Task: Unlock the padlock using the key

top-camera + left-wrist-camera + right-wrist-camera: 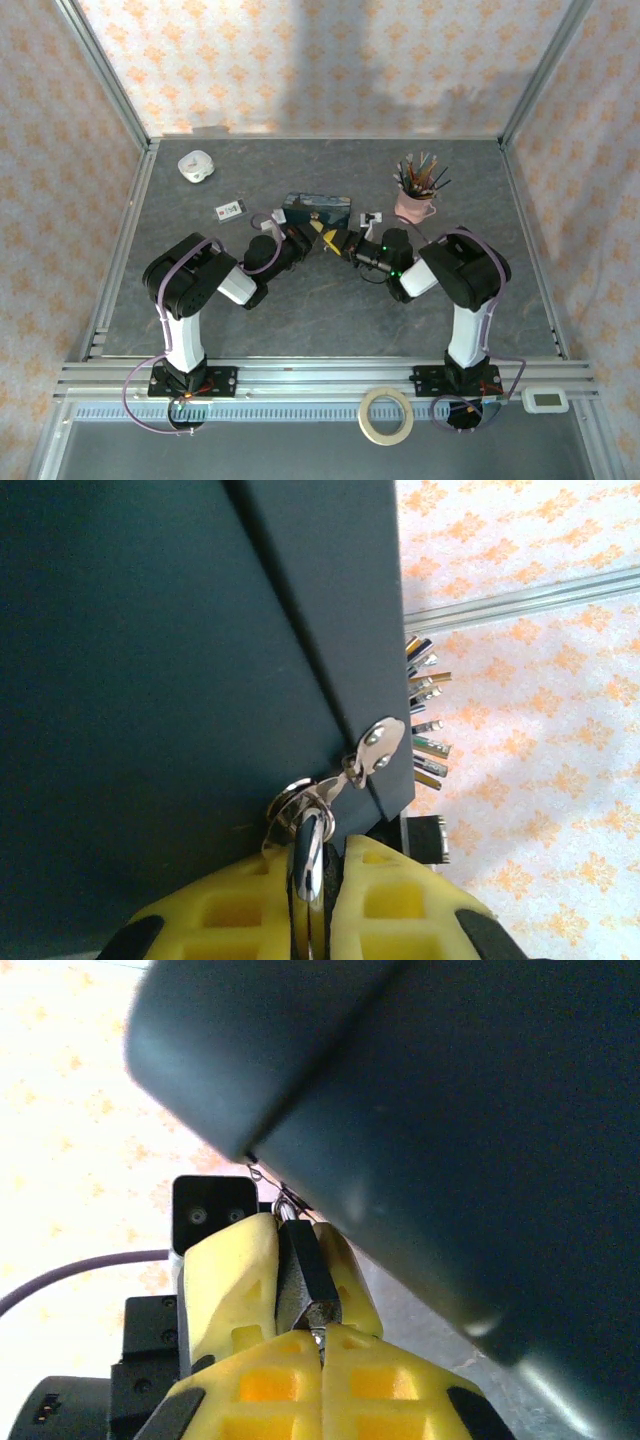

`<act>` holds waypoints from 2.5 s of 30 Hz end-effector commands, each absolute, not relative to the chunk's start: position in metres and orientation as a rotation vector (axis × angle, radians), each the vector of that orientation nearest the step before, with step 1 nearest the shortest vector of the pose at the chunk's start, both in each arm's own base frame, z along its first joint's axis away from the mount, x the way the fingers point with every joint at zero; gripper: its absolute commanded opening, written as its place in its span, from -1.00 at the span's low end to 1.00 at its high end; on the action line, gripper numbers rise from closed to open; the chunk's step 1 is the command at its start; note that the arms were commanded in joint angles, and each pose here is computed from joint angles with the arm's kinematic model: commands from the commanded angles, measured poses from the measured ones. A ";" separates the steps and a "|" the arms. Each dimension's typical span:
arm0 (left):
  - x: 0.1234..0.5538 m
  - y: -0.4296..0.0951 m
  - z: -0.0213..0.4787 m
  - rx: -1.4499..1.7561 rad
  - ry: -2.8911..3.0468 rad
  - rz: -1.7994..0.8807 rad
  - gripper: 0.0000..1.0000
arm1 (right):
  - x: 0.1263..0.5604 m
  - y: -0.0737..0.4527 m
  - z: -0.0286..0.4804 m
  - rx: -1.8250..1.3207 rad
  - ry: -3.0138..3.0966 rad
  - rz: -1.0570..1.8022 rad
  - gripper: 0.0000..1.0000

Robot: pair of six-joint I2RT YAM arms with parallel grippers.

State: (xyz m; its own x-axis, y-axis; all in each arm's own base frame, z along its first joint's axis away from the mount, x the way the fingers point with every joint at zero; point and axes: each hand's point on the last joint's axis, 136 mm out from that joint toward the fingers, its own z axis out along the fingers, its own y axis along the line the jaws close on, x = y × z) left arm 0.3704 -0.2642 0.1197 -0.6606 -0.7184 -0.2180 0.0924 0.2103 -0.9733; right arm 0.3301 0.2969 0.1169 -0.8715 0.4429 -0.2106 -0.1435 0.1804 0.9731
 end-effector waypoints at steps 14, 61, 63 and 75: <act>0.319 -0.324 0.167 -0.130 1.703 -1.810 -1.00 | 0.351 0.302 0.173 0.506 1.844 2.009 -1.00; 0.356 -0.277 0.160 -0.336 1.591 -1.621 -1.00 | 0.338 0.263 0.124 0.680 1.984 1.570 -0.09; 0.357 -0.278 0.159 -0.342 1.600 -1.611 -1.00 | 0.336 0.255 0.115 0.625 2.048 1.404 -0.05; 0.362 -0.279 0.155 -0.404 1.622 -1.638 -1.00 | 0.328 0.263 0.115 0.305 2.085 1.237 -0.13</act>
